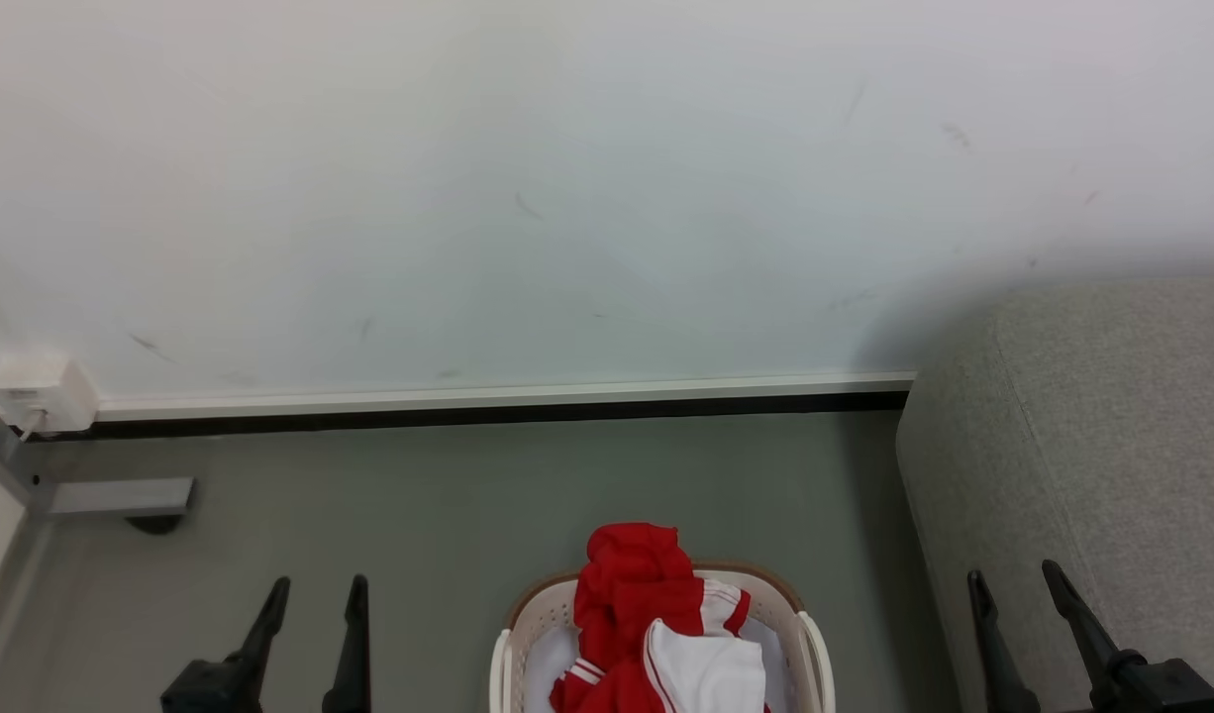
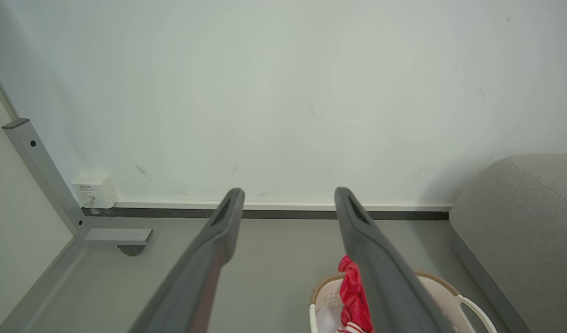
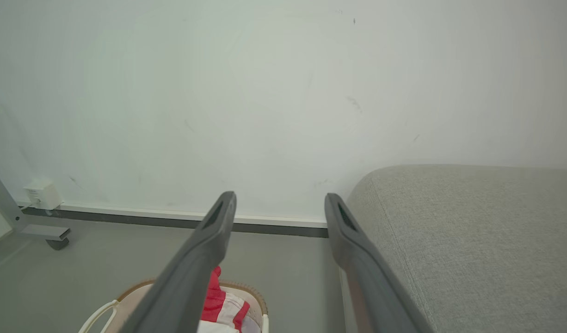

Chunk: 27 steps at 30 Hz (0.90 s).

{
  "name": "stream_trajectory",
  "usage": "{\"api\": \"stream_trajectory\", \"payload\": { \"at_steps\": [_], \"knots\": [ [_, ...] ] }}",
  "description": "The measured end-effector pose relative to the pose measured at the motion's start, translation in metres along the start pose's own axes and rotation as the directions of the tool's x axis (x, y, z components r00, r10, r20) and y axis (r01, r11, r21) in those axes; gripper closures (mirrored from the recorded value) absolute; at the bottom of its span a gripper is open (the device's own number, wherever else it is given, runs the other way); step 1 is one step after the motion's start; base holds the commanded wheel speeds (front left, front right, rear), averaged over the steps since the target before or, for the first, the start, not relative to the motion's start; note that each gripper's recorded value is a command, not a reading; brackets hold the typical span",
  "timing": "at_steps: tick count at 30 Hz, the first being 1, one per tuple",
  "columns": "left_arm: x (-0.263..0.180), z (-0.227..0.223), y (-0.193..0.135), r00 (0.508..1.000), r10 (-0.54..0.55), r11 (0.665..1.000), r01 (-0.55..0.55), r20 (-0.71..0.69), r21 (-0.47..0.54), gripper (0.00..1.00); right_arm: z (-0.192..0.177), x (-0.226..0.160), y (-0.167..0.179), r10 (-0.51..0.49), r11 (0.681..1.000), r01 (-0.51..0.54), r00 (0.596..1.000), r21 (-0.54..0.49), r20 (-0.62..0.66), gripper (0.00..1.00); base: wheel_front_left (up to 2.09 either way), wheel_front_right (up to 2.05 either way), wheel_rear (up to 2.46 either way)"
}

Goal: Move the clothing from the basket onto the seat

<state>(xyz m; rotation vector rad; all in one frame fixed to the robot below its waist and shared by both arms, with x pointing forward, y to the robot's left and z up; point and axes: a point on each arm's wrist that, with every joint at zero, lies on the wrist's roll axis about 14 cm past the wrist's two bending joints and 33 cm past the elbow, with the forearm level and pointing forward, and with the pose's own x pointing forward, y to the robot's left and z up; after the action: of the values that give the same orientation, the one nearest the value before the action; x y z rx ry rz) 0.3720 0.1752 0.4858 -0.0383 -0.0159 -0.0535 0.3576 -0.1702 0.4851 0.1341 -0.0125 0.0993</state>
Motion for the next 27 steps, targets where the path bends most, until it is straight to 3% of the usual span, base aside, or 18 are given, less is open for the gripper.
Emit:
{"api": "stream_trajectory", "payload": {
  "at_steps": [16,22,27],
  "knots": [
    [0.062,-0.011,-0.080,0.971,-0.238,0.971,0.237,-0.016,-0.015,0.00,0.015,0.004,-0.034,-0.108,0.994,0.108,0.993,-0.004,0.045,0.00,0.00,0.00,0.00],
    [0.095,-0.047,-0.127,0.919,-0.383,0.923,0.385,-0.096,0.003,0.00,0.012,0.023,-0.046,-0.137,0.990,0.138,0.990,-0.018,0.037,0.00,0.00,0.00,0.00],
    [0.115,-0.098,-0.170,0.832,-0.497,0.859,0.513,-0.247,-0.002,0.00,0.003,0.043,-0.058,-0.159,0.987,0.160,0.987,-0.031,0.022,0.00,0.00,0.00,0.00]
  ]
}}
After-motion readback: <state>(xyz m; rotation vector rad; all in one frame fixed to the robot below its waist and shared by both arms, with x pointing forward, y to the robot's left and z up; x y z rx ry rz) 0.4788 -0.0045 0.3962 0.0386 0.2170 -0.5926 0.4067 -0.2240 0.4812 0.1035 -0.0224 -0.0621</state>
